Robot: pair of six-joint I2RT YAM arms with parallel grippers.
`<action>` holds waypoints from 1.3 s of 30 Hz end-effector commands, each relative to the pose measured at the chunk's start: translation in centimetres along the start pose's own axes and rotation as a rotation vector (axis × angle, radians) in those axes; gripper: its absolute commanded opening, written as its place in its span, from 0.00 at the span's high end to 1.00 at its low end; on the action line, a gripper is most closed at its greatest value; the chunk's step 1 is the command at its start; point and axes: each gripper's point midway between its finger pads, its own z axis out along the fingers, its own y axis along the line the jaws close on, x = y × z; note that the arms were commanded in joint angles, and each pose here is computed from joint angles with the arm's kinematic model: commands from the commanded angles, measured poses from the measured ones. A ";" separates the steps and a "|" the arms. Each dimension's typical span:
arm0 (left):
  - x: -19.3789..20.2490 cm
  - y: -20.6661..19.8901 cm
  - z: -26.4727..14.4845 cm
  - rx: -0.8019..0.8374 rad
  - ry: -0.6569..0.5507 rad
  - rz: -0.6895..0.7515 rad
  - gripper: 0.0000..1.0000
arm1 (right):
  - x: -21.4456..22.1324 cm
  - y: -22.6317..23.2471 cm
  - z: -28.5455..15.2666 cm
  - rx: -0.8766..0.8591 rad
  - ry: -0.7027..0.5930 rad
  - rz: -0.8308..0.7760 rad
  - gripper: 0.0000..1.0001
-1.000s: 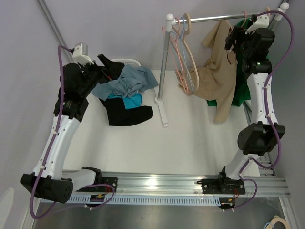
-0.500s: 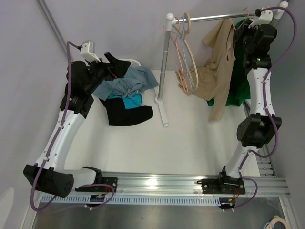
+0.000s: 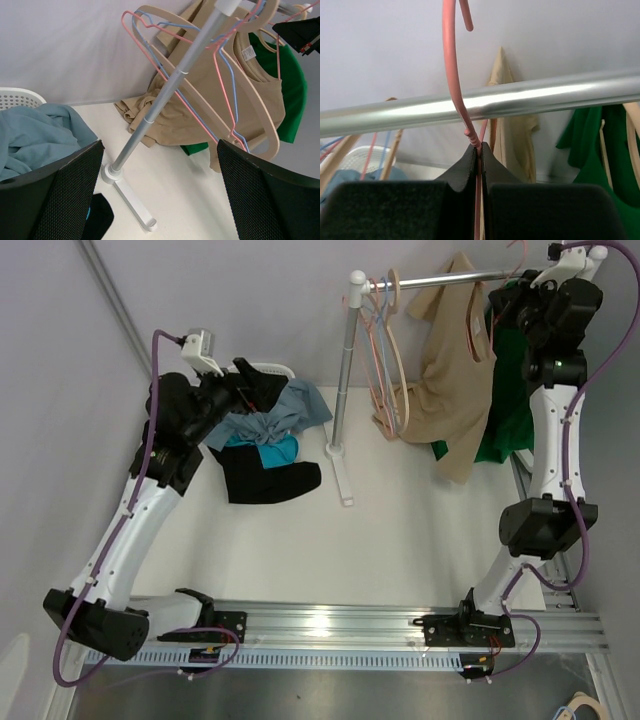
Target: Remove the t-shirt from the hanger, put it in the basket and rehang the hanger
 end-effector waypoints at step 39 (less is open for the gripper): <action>27.7 -26.6 -12.7 0.771 0.051 0.453 0.00 | 7.9 4.5 -23.4 0.534 0.141 0.537 1.00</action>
